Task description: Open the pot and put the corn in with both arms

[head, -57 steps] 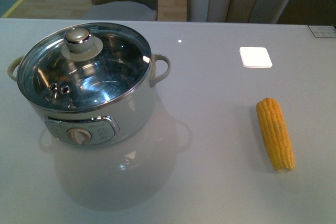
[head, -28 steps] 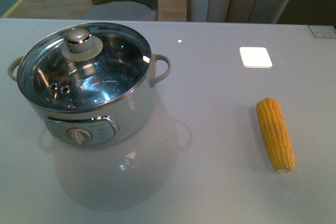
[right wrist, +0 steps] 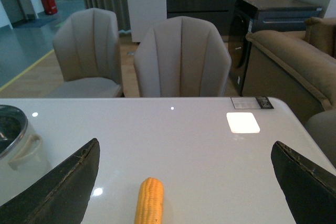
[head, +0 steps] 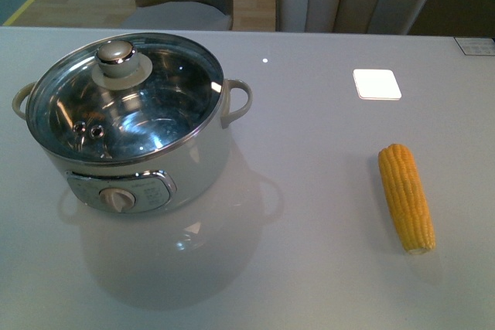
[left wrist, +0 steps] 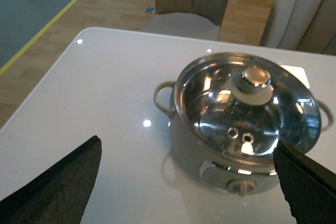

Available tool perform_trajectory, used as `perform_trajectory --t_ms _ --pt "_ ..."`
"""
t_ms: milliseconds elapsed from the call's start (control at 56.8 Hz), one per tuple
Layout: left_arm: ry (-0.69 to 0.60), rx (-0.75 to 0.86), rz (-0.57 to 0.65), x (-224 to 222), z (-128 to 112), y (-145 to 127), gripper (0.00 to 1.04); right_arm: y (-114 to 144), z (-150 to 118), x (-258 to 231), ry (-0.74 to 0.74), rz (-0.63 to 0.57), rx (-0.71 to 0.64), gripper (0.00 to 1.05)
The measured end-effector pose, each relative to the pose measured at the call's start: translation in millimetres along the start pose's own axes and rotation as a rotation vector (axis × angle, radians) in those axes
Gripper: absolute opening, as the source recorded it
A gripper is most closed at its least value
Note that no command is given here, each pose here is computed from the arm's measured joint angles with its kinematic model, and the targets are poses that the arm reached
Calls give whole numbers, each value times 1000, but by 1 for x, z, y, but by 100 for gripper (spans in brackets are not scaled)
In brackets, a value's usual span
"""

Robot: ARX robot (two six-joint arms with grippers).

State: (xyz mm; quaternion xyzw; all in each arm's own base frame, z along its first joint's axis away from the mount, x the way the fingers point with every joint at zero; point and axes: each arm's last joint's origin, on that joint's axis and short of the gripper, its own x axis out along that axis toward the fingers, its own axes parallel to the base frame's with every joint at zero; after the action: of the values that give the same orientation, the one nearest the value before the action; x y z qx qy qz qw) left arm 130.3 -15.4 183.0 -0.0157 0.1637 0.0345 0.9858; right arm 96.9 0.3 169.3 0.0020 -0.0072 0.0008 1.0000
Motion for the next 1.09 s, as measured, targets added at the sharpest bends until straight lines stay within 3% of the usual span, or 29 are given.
perform_trajectory --t_ms 158,264,546,1092 --pt "-53 -3 -61 38 27 -21 98 0 0 0 0 0 0 96" --pt "-80 7 -80 67 32 -38 98 0 0 0 0 0 0 96" --pt "-23 116 -183 134 4 -87 98 0 0 0 0 0 0 96" --pt "55 123 -108 215 -30 -93 98 0 0 0 0 0 0 96"
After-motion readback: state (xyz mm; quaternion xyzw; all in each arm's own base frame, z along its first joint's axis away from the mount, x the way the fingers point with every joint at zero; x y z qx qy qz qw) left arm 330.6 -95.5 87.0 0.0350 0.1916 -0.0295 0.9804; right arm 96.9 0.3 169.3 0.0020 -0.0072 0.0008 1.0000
